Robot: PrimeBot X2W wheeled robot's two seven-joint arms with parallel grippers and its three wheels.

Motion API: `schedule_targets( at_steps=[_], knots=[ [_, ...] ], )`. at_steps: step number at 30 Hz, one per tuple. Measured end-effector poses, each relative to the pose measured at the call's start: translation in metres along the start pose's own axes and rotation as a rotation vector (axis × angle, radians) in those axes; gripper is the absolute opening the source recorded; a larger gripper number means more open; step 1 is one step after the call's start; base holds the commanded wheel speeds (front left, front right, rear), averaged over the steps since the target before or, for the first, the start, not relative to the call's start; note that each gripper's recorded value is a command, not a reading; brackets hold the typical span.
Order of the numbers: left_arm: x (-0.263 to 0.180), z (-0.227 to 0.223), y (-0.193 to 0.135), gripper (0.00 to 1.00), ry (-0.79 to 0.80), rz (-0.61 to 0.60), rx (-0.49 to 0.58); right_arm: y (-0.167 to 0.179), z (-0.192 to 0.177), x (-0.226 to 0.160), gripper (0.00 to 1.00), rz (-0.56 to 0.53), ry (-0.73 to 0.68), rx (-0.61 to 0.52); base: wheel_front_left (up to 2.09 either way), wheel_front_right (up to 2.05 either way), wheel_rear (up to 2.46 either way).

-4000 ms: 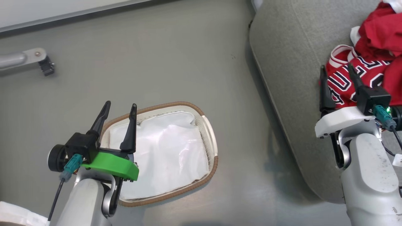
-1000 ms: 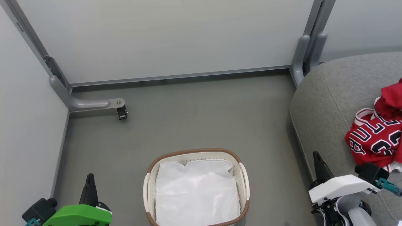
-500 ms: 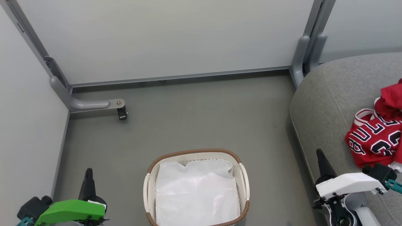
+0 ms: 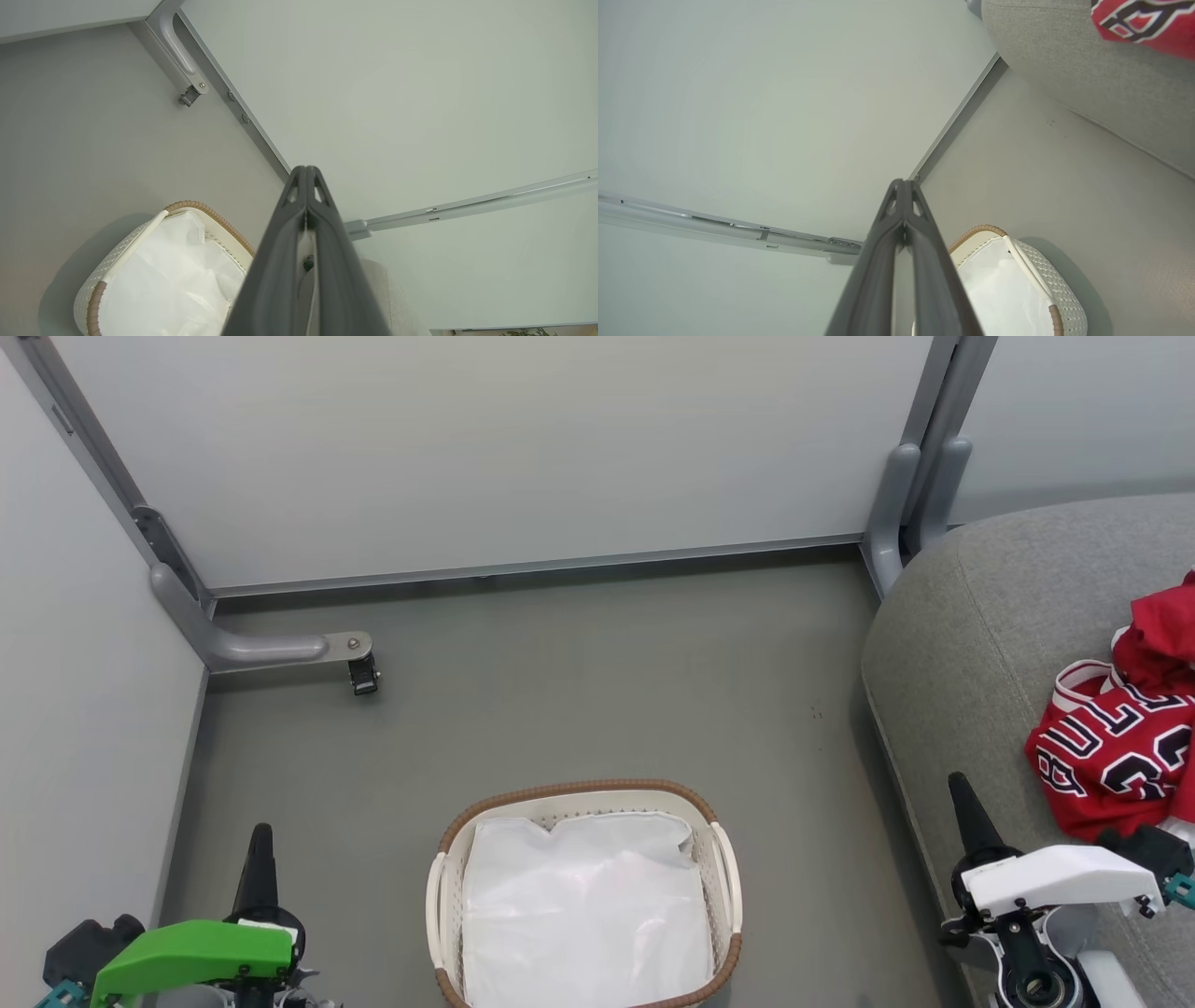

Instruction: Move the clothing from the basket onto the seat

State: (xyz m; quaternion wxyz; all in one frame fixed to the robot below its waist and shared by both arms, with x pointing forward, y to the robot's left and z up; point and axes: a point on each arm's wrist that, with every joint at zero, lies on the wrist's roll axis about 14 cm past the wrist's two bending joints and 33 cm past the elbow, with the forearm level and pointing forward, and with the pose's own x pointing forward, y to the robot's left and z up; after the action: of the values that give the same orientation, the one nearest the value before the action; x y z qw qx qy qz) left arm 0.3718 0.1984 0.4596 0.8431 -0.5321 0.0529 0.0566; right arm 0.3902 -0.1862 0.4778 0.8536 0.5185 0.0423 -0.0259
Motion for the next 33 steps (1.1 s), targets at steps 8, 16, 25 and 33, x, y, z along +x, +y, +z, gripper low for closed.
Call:
schedule_targets(
  at_steps=[8, 16, 25, 33],
  knots=[
    [0.002, 0.004, -0.007, 0.00, -0.004, -0.020, -0.073, 0.002, 0.003, -0.001, 0.00, 0.007, -0.003, 0.077, 0.00, 0.00, 0.00],
    [0.004, 0.006, -0.012, 0.00, -0.004, -0.036, -0.145, 0.004, 0.007, -0.001, 0.00, 0.017, -0.008, 0.153, 0.00, 0.00, 0.00],
    [0.005, 0.009, -0.017, 0.00, -0.002, -0.056, -0.215, 0.007, 0.010, -0.002, 0.00, 0.029, -0.012, 0.230, 0.00, 0.00, 0.00],
    [0.006, 0.011, -0.024, 0.00, 0.002, -0.077, -0.274, 0.010, 0.014, -0.002, 0.00, 0.045, -0.015, 0.295, 0.00, 0.00, 0.00]
  ],
)
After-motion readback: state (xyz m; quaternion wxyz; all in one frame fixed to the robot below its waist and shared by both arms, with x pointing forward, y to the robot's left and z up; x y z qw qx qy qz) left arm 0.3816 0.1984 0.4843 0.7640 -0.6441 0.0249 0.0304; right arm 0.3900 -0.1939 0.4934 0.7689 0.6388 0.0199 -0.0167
